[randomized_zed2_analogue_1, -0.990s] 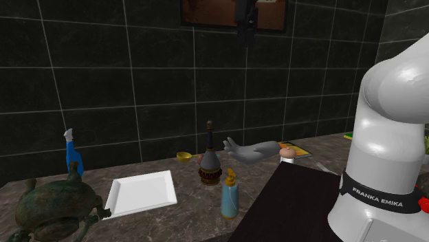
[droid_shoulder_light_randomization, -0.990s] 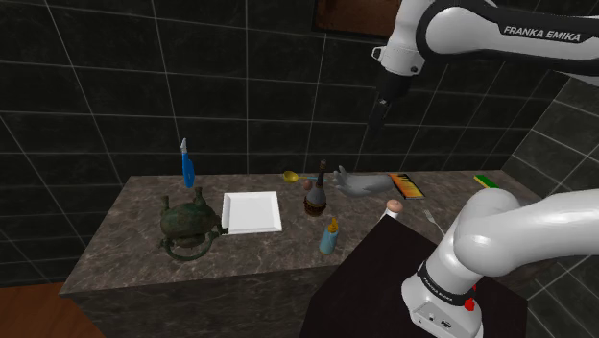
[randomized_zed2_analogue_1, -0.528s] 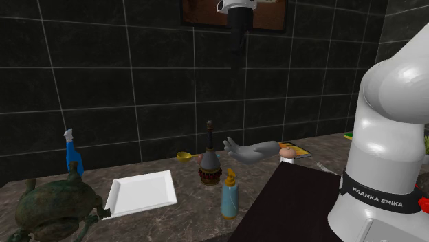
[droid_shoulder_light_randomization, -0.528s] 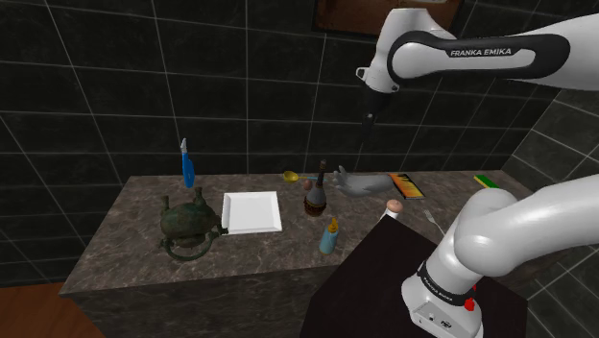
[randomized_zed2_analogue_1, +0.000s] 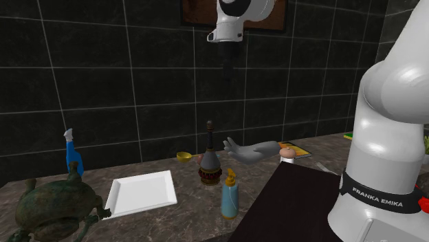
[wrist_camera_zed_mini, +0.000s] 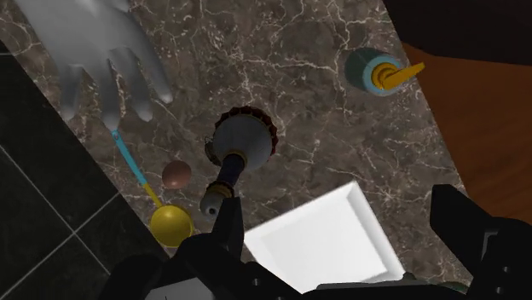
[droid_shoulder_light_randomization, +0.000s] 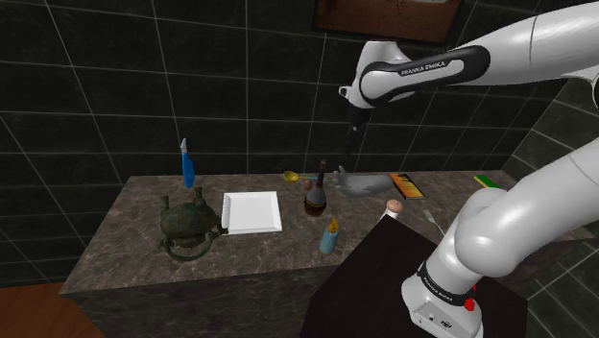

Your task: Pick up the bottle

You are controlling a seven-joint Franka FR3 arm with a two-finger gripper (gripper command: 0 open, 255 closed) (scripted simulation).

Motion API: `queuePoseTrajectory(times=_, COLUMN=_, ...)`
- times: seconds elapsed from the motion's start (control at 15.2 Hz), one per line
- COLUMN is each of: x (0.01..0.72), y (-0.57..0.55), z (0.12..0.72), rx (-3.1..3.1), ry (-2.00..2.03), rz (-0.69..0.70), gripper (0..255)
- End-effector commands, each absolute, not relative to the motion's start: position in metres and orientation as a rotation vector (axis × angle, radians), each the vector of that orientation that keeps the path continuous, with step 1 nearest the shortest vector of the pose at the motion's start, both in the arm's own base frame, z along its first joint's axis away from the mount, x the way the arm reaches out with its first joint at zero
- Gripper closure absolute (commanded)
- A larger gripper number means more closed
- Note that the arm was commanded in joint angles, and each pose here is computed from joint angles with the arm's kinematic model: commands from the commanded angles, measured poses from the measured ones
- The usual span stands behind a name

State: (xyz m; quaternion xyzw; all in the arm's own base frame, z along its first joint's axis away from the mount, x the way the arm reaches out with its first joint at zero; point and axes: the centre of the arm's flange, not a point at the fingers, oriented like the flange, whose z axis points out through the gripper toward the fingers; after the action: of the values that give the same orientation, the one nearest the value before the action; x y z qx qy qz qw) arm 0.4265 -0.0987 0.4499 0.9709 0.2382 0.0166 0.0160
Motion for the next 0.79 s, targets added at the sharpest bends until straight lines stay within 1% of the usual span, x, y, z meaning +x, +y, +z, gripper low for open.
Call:
queuePoseTrajectory(times=0.0, x=0.442, y=-0.110, z=0.431, rx=3.004, ry=0.801, rz=0.047, gripper=0)
queuePoseTrajectory(times=0.73, x=0.536, y=-0.155, z=0.327, rx=2.918, ry=1.109, rz=0.020, gripper=0)
